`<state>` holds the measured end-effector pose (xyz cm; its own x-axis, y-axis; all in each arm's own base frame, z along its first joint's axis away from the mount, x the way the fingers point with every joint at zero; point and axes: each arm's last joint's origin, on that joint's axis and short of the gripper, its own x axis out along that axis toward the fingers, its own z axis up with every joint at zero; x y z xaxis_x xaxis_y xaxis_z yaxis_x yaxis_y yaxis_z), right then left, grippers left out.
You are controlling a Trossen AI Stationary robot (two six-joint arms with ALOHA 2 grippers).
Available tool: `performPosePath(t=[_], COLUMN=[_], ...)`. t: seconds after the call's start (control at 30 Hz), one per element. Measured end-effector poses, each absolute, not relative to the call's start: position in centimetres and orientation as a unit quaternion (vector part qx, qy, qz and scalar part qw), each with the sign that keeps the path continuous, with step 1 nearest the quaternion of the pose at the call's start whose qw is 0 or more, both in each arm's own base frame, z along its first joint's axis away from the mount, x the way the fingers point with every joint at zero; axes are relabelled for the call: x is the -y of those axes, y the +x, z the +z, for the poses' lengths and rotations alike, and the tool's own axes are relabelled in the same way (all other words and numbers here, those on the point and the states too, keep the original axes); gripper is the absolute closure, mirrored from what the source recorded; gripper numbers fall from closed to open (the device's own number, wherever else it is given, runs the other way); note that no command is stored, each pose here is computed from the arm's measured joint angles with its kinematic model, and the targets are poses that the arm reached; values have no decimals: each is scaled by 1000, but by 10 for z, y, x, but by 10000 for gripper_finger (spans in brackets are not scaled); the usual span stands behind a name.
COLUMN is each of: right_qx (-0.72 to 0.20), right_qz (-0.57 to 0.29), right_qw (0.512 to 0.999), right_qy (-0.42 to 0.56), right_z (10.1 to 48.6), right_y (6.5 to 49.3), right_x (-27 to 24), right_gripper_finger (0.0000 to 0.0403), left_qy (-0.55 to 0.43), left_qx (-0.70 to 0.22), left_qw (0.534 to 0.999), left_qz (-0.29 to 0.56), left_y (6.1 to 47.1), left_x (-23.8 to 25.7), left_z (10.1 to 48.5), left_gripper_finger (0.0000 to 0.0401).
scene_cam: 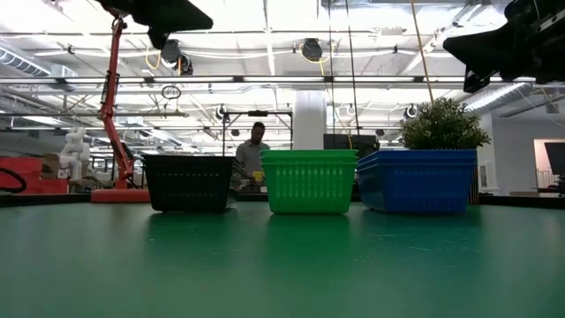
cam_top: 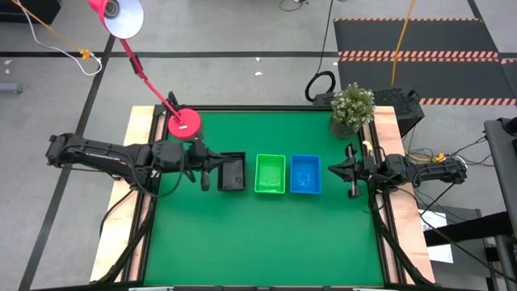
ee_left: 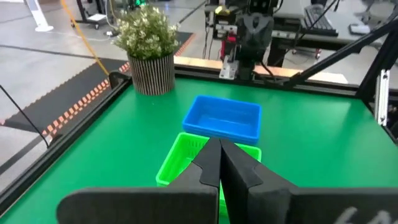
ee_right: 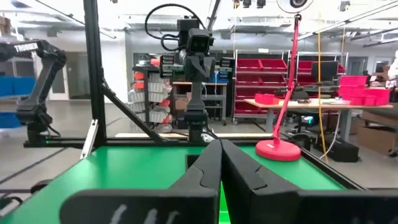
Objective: Stack baskets by color
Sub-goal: Return to Home Position
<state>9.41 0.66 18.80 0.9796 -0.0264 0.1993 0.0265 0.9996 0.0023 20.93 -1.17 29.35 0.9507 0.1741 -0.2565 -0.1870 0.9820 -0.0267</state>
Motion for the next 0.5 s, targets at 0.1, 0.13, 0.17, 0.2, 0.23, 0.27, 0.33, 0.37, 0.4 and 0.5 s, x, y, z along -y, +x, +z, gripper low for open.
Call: performPosePath(t=[0.1,0.13,0.17,0.2,0.23,0.27,0.33,0.37,0.4,0.5], right_qx=[89,84,75,63,50,39,28,22,15,4], right_qz=[-30,-35,-36,-36,-36,-36,-35,-35,-34,-34], right_qw=[996,996,996,997,997,998,998,999,999,999], right_qy=[-9,-14,-22,-30,-36,-38,-32,-29,-30,-40], right_z=[186,185,183,181,179,176,174,173,172,170], right_y=[94,95,95,95,96,96,96,96,96,96], right_x=[-6,-5,-5,-5,-6,-6,-6,-6,-6,-6], right_gripper_finger=[403,403,403,403,403,403,403,403,403,403], left_qy=[-29,-30,-30,-31,-32,-35,-42,-47,-53,-58], left_qx=[-110,-104,-100,-95,-92,-89,-81,-78,-72,-61], left_qw=[989,990,990,991,991,991,992,992,992,993], left_qz=[91,92,92,92,92,92,92,92,92,88], left_y=[197,193,189,184,180,176,167,163,160,150], left_x=[10,10,9,9,8,8,7,7,7,6], left_z=[296,296,295,294,293,291,287,285,284,281], left_gripper_finger=[400,400,400,400,399,399,400,400,400,399])
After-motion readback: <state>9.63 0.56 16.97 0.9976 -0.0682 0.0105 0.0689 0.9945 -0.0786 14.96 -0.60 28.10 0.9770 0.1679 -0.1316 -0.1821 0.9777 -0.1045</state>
